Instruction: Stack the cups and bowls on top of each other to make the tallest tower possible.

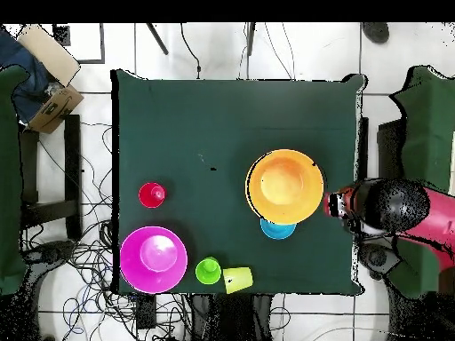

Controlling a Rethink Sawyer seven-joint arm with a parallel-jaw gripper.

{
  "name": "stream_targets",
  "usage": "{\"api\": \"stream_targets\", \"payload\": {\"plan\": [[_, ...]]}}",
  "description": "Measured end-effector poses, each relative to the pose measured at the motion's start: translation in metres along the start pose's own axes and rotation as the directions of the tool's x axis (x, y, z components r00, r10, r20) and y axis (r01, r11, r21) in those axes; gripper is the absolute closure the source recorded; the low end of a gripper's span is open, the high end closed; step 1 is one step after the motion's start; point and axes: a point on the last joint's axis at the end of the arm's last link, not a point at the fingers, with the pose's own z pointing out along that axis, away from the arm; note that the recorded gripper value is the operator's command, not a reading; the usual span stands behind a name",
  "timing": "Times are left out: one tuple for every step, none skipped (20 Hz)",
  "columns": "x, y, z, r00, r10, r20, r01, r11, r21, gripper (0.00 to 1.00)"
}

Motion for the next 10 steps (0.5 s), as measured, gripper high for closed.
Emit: {"api": "stream_targets", "payload": {"plan": [[-0.001,-0.009,0.006,0.9999,-0.002,-0.011,0.002,1.0000,-0.009,0.00],[-0.003,-0.018,0.013,0.9997,-0.010,-0.021,0.009,0.9997,-0.021,0.00],[-0.004,-0.023,0.016,0.9996,-0.015,-0.024,0.014,0.9995,-0.027,0.00],[-0.007,-0.033,0.025,0.9992,-0.031,-0.027,0.030,0.9986,-0.045,0.00],[-0.009,-0.040,0.032,0.9988,-0.043,-0.024,0.041,0.9977,-0.054,0.00],[-0.011,-0.045,0.038,0.9983,-0.055,-0.020,0.053,0.9967,-0.061,0.00],[-0.012,-0.047,0.041,0.9980,-0.060,-0.019,0.059,0.9962,-0.063,0.00],[-0.014,-0.051,0.046,0.9974,-0.071,-0.013,0.070,0.9952,-0.069,0.00],[-0.019,-0.059,0.059,0.9954,-0.096,-0.003,0.096,0.9920,-0.082,0.00],[-0.020,-0.061,0.063,0.9946,-0.104,0.000,0.103,0.9909,-0.086,0.00]]}}
